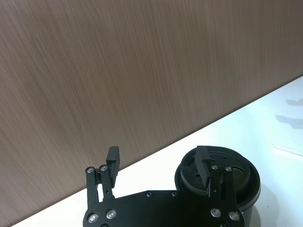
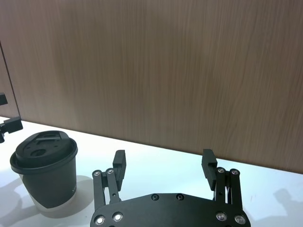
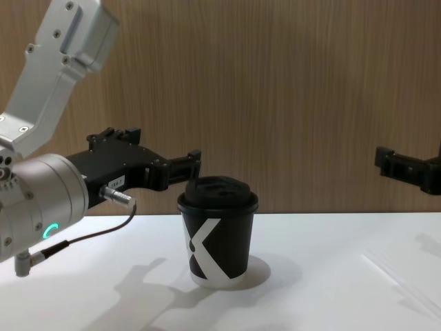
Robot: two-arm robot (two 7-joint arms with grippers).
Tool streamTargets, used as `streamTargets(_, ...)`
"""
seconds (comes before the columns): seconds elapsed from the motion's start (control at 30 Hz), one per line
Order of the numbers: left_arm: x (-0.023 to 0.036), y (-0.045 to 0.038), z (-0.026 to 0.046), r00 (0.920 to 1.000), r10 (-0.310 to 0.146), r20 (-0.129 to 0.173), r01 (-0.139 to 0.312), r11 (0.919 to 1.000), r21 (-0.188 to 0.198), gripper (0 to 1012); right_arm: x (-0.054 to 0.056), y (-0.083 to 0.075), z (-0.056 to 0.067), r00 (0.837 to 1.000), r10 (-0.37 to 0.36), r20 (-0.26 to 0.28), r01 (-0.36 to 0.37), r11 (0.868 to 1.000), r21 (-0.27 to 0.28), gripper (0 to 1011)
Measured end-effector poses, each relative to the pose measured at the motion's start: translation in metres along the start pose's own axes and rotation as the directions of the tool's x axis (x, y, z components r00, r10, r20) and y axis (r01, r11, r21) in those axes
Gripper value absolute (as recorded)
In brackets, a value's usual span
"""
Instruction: Pick up the straw with one hand, pass it to the other hand, and insert it into the cup.
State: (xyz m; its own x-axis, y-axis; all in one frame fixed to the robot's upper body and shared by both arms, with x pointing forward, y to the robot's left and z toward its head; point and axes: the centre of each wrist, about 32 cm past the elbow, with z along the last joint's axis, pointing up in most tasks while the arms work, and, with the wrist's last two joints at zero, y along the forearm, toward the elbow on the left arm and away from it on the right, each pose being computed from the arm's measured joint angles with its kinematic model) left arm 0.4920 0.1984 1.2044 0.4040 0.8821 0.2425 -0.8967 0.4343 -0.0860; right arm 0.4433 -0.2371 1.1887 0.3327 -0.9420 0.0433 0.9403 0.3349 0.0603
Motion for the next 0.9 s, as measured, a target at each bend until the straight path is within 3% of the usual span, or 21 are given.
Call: streamTargets(0.9, 0.0000, 0.0000, 0.0000, 1.0000, 0.000, 0.000, 0.000, 1.0000, 0.000, 1002, 0.0000, 0.0000, 0.0000, 1.000, 0.000, 0.000, 0.000, 1.000, 0.000, 1001)
